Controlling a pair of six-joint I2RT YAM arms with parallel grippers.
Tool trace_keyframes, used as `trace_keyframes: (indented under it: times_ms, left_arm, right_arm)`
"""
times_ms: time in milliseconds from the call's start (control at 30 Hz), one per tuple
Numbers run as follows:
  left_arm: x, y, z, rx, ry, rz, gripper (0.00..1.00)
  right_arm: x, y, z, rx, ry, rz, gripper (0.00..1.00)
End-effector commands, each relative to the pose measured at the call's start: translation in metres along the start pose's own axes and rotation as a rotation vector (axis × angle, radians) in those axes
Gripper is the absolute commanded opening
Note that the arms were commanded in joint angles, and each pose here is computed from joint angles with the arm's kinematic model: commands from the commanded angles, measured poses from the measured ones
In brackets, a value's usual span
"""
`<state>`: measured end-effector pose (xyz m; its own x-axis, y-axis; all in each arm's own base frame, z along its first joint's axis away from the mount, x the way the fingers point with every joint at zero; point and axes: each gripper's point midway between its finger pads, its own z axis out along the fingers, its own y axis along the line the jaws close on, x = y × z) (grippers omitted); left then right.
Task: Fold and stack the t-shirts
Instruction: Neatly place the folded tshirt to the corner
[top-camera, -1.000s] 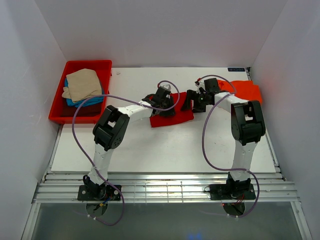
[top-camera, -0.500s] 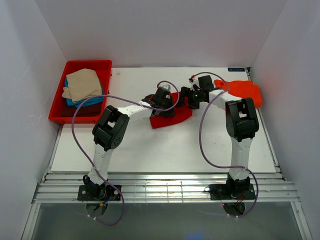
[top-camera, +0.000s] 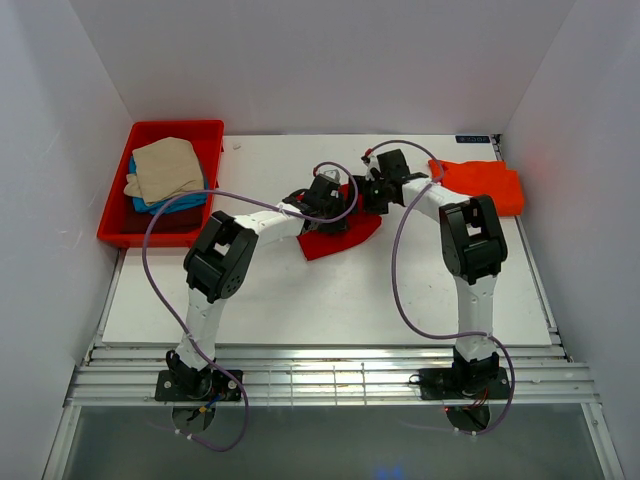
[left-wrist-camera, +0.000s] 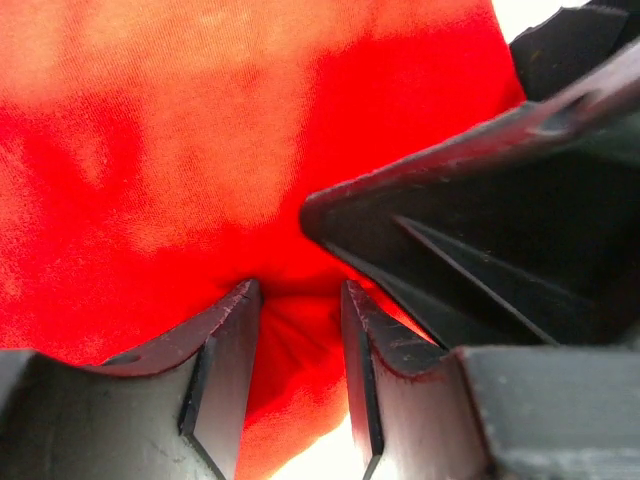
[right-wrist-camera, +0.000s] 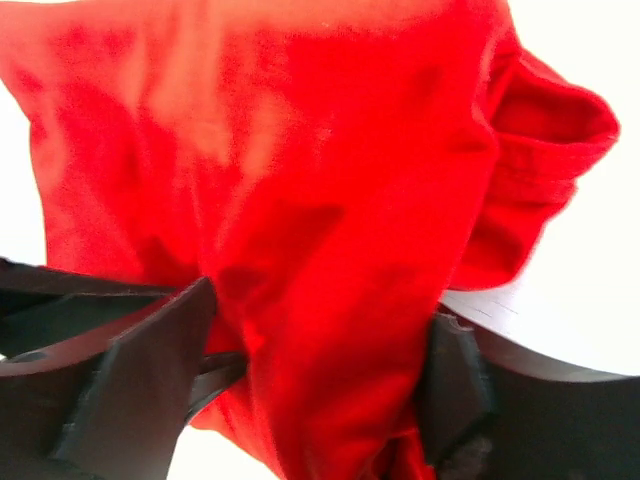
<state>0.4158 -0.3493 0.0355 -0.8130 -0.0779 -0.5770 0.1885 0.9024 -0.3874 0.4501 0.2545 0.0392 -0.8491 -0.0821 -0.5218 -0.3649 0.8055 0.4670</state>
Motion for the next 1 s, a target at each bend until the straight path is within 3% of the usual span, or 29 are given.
trace_keyframes:
  times_ms: [0, 100, 200, 233, 267, 400, 667, 967]
  left_arm:
    - [0.009, 0.006, -0.011, -0.028, 0.040, 0.012, 0.49]
    - [0.008, 0.006, -0.013, -0.029, 0.035, 0.012, 0.49]
    - [0.009, 0.007, -0.015, -0.031, 0.032, 0.013, 0.49]
    - [0.008, 0.007, -0.015, -0.029, 0.028, 0.015, 0.49]
    - [0.009, 0.008, -0.016, -0.030, 0.027, 0.015, 0.49]
    - [-0.001, 0.003, -0.024, -0.023, -0.001, 0.015, 0.48]
    - [-0.091, -0.024, -0.128, 0.029, -0.226, -0.003, 0.50]
    - [-0.086, 0.010, -0.192, 0.002, -0.283, -0.026, 0.51]
  right_arm:
    - [0.089, -0.035, 0.018, 0.168, 0.256, 0.031, 0.77]
    - [0.097, -0.036, 0.019, 0.209, 0.281, -0.002, 0.62]
    - [0.102, -0.037, 0.018, 0.263, 0.294, -0.036, 0.33]
    - [0.103, -0.038, 0.017, 0.280, 0.300, -0.042, 0.14]
    - [0.107, -0.044, 0.017, 0.315, 0.312, -0.045, 0.08]
    - [0.110, -0.047, 0.013, 0.373, 0.324, -0.048, 0.08]
    - [0.044, -0.058, -0.046, 0.613, 0.188, -0.119, 0.08]
    - [-0.023, -0.091, -0.111, 0.780, 0.082, -0.175, 0.08]
